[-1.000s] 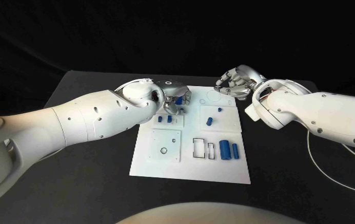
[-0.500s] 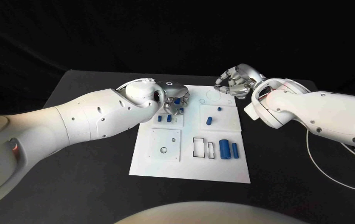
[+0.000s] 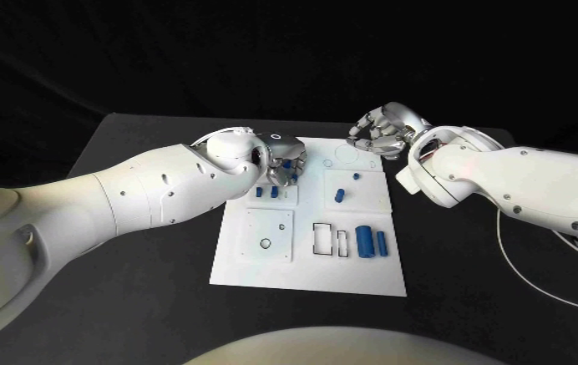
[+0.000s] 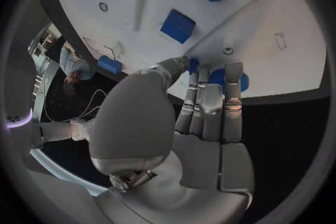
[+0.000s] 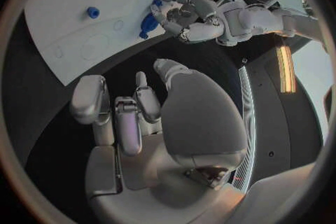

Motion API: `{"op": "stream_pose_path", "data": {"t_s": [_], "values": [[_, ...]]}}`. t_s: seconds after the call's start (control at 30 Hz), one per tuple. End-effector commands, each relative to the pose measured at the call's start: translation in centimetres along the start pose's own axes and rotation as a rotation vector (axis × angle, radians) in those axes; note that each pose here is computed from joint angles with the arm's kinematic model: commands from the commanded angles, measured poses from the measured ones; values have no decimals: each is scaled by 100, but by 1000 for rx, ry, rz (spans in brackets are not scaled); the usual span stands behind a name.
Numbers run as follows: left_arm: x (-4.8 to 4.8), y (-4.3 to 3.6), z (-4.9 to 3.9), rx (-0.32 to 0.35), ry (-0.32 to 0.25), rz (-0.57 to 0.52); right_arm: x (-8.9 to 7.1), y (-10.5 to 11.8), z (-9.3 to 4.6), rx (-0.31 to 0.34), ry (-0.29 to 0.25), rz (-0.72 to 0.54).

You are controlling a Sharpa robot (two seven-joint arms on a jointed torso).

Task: Assemble the parts on the task board

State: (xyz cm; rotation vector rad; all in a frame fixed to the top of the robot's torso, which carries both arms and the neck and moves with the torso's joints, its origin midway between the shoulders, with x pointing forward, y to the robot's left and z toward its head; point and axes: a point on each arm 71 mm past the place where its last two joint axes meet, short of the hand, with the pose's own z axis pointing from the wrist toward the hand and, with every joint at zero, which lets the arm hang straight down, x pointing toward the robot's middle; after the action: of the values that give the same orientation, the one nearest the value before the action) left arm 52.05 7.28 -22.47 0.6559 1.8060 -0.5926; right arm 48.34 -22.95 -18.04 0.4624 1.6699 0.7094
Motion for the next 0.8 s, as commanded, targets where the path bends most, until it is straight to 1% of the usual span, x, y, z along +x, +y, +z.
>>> {"op": "stream_pose_path", "data": {"t_s": [0.03, 0.3, 0.47, 0.63, 0.8], "values": [[91, -2, 5, -8, 45, -12, 10, 14, -1, -10, 2, -10], [102, 14, 4, -11, 42, -21, 14, 18, 2, -12, 4, -10], [90, 20, 2, -13, 22, -25, 16, 19, 6, -13, 4, -11], [52, 32, -14, -11, -32, -31, 18, 18, 6, -12, 5, -11], [1, 66, -63, -12, -81, -44, 16, 12, 7, -9, 7, -12]]}}
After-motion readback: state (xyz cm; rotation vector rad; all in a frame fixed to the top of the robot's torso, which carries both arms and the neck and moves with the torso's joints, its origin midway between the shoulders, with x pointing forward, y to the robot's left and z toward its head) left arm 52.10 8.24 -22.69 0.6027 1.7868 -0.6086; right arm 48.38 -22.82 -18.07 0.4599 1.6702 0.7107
